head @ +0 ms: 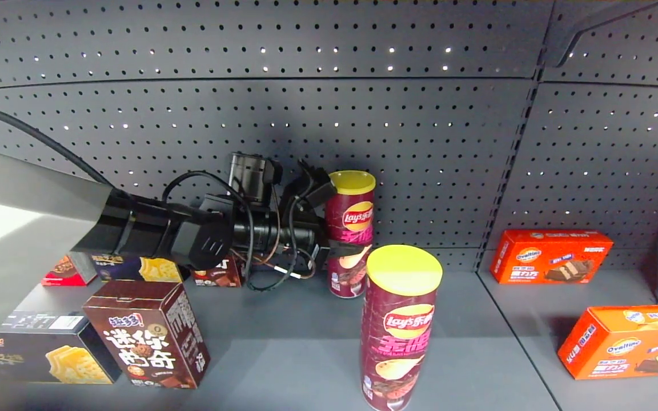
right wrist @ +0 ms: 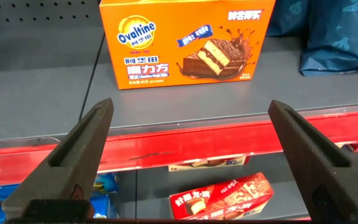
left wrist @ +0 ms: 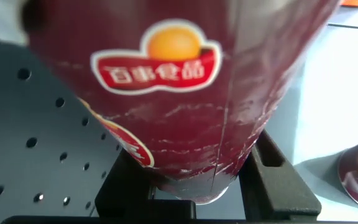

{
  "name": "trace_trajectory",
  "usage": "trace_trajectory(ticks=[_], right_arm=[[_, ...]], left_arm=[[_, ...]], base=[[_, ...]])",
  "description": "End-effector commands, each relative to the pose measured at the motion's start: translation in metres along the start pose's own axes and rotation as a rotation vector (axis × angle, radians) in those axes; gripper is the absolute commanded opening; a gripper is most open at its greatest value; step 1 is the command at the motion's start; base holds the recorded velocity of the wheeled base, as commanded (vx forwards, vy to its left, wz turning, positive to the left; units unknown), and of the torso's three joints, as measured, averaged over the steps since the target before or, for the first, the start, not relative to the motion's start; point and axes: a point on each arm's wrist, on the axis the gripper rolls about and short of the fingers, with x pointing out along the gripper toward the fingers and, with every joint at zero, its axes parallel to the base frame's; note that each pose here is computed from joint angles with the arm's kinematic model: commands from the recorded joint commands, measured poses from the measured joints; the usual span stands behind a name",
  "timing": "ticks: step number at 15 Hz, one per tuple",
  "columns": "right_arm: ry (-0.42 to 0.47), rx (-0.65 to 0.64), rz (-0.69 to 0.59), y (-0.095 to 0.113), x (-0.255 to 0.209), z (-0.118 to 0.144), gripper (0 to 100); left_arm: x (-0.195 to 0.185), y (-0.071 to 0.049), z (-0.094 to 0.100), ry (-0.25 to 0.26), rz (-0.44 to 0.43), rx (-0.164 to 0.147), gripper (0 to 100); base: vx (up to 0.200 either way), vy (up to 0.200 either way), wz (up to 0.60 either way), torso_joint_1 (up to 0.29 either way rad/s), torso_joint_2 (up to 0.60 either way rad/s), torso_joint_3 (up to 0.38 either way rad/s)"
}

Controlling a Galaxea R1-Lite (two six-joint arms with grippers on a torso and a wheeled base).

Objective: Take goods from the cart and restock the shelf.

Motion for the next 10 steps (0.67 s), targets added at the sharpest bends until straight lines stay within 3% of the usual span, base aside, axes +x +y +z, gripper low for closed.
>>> trace_trajectory(ticks=[1,7,10], right_arm=[[0.002,0.0,0.001,0.0,0.0002,0.0001,100],[0.002,0.0,0.001,0.0,0.0002,0.0001,100],[0.002,0.0,-0.001,0.0,0.0002,0.0001,100]], left_arm=[[0.0048,0.003,-0.0046,-0.003,-0.021,-0.006,0],[0.01,0.0063,-0.0081,-0.034,-0.086,-0.003,0],[0.011,0.0086,-0.0064,-0.045,-0.097,0.041,0]], base=[[0.0,0.0,0.0,0.0,0.0,0.0],[0.0,0.0,0.0,0.0,0.0,0.0],[0.0,0.0,0.0,0.0,0.0,0.0]])
